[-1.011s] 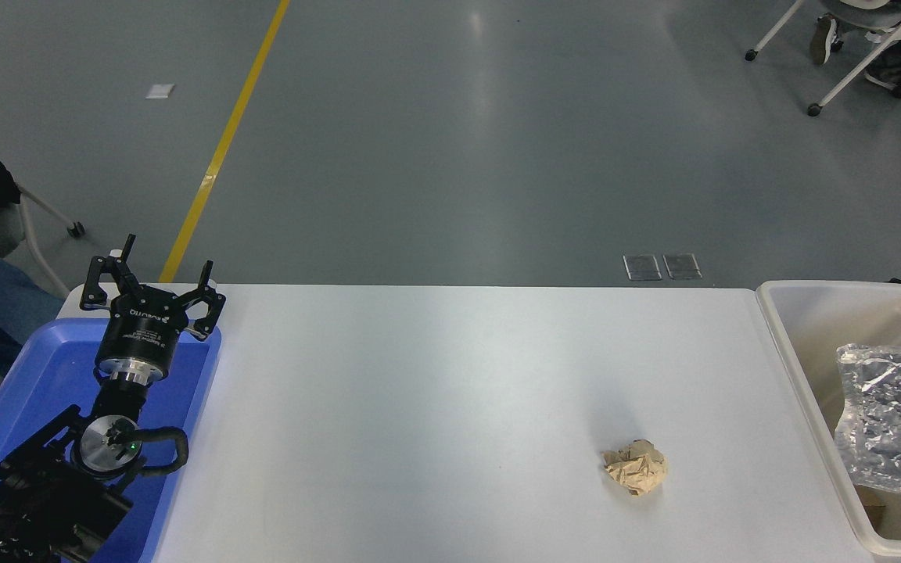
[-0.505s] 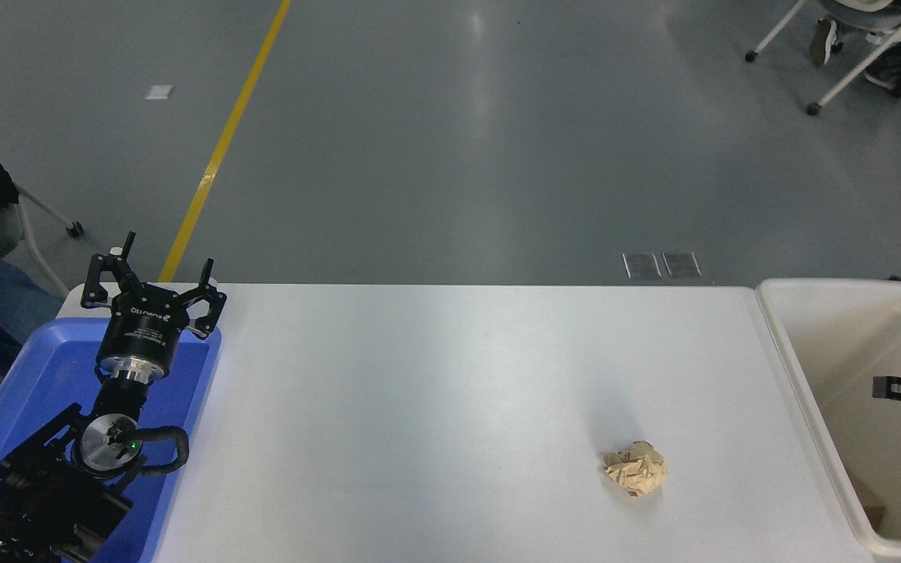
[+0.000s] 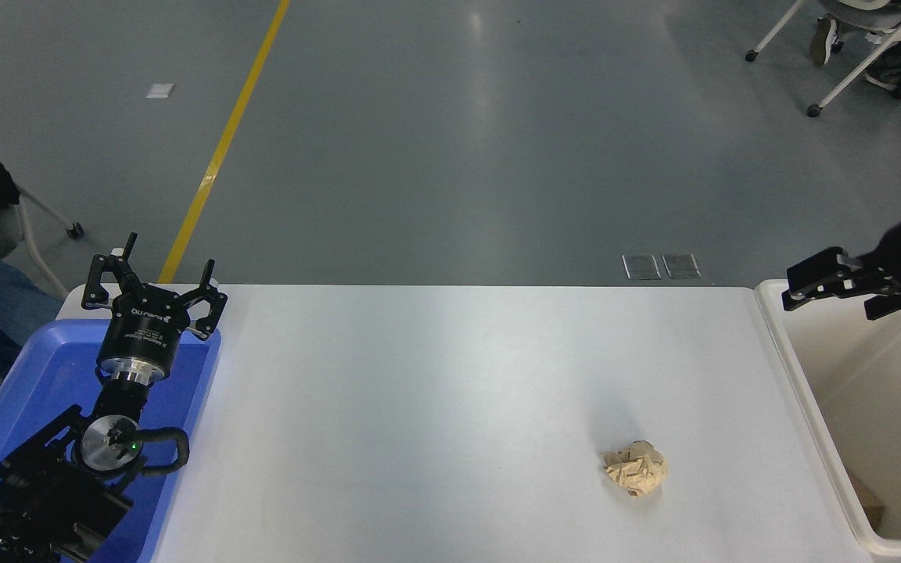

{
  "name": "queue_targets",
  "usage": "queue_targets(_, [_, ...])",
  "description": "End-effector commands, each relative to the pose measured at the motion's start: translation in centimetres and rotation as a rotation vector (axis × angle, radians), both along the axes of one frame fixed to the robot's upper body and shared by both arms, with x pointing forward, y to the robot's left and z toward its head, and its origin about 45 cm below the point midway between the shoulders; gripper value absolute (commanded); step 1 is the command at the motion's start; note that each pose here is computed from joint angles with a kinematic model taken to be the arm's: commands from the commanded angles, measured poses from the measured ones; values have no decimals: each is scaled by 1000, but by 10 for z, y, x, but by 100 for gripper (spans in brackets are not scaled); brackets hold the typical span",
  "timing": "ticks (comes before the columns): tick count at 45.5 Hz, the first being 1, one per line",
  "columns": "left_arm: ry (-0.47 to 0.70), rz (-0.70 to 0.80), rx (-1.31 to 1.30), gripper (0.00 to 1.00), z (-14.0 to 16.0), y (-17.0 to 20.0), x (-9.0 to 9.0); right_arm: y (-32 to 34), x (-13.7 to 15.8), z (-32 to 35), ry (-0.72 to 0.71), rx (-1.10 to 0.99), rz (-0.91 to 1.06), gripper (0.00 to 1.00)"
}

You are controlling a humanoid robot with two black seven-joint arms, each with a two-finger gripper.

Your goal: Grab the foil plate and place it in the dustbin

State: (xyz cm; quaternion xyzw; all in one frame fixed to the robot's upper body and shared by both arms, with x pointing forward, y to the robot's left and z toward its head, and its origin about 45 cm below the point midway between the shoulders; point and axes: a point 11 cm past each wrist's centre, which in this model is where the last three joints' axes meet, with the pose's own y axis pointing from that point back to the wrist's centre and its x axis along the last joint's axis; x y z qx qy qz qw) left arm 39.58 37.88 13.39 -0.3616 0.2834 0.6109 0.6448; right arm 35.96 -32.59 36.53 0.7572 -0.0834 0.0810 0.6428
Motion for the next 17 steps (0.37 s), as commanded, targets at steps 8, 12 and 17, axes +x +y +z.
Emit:
queue_targets(8, [2,5,0,100,-1,1,-1,73,-25,37,43,40,123,100])
queue_targets(12, [2,6,-2,100,-1,1,-1,74,-32,32,67,47,126,100])
queue_targets(17, [2,6,-2,100,-1,1,-1,75,-33,31,72,48,131,100])
